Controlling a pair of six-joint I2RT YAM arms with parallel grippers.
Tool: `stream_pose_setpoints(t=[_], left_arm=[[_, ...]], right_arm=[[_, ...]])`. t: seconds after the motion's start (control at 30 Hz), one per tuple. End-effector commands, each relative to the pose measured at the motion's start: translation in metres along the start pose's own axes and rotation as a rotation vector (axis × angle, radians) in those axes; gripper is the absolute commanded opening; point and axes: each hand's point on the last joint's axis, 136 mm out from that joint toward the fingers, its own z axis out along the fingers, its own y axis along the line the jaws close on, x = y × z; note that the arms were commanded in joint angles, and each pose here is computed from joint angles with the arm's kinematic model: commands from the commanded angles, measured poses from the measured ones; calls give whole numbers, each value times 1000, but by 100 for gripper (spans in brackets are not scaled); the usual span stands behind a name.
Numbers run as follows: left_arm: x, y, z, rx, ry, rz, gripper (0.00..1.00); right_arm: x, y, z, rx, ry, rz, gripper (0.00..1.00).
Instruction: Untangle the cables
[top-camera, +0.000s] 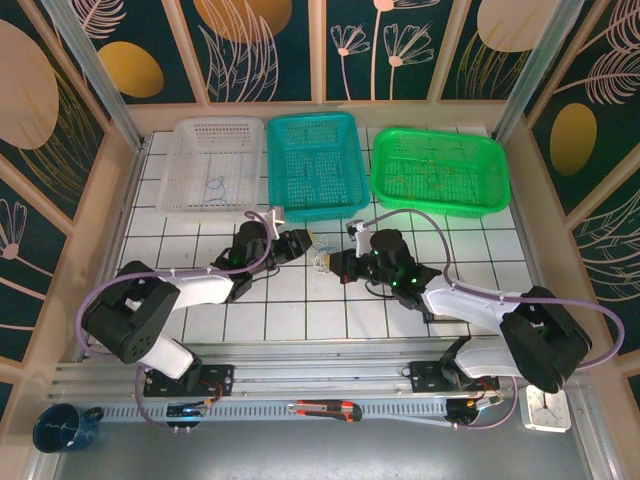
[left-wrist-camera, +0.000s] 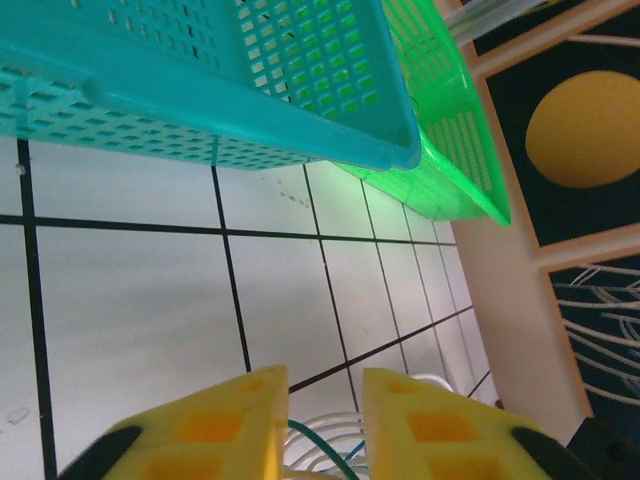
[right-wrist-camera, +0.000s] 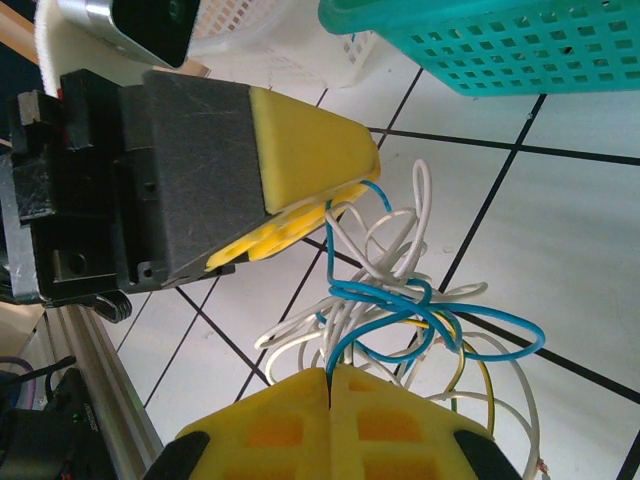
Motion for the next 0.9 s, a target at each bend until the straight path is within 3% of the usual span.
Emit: stream_pose_setpoints(t=[0.0, 0.07, 0.47, 0.73, 0.77, 0.87], left_arm=[[-9, -17, 4, 57, -28, 22, 13], [-11, -17, 3, 56, -33, 27, 0], [-40, -44, -24, 41, -141, 103, 0], [-45, -55, -37, 52, -166, 129, 0], [-44, -53, -37, 47, -162, 127, 2], [-37, -44, -34, 31, -142, 119, 26]], right_arm=[[-11, 8, -1, -22, -24, -18, 0], [-9, 4, -1, -9, -22, -17, 0], [30, -42, 18, 73, 62, 45, 0], [32, -40, 18, 57, 64, 67, 0], [30, -38, 17, 49, 60, 64, 0], [23, -31, 15, 34, 45, 56, 0]])
